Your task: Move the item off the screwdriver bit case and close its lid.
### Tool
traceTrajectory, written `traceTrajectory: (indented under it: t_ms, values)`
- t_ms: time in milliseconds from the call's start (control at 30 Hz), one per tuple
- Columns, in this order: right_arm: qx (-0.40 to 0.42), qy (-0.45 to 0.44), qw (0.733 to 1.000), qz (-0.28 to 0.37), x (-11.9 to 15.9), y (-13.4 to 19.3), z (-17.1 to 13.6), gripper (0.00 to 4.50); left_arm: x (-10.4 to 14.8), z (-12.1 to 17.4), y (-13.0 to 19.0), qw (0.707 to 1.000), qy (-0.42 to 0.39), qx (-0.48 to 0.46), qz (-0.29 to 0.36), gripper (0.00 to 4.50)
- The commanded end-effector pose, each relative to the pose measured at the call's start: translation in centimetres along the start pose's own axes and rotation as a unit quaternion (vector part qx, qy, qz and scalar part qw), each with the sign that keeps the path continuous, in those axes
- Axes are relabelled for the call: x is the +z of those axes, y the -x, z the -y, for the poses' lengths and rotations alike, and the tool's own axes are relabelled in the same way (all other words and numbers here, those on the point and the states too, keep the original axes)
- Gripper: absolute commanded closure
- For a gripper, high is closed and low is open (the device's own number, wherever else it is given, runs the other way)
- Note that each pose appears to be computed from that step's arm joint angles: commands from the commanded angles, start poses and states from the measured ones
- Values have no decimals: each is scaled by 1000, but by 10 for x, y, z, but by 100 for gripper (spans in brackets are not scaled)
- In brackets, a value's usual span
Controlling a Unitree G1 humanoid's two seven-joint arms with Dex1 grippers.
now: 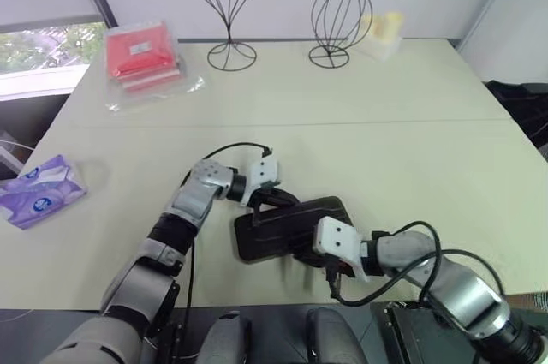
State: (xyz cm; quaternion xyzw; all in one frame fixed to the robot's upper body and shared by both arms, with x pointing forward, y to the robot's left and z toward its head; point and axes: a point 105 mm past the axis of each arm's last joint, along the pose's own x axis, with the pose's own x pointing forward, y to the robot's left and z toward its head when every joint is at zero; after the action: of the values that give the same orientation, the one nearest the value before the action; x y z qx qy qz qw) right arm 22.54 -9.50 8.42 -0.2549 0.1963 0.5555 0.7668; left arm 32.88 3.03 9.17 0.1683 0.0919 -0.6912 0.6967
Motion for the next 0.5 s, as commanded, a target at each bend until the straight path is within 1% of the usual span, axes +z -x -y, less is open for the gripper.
traceTrajectory:
  t_ms: [33,167,267,400,500]
  values:
    - [-4,25,999,27,27,29,1,444,12,0,9,1000,2,-5,20,450]
    - [-6,31,999,21,38,59,0,444,27,-14,36,999,-6,39,33,450]
    - [-33,41,999,10,46,85,11,444,39,-17,59,997,-6,59,43,450]
    - [-76,59,995,-3,56,119,32,444,58,-8,88,996,-5,72,55,450]
    - [-100,70,992,-16,61,142,44,444,67,9,112,994,3,89,56,450]
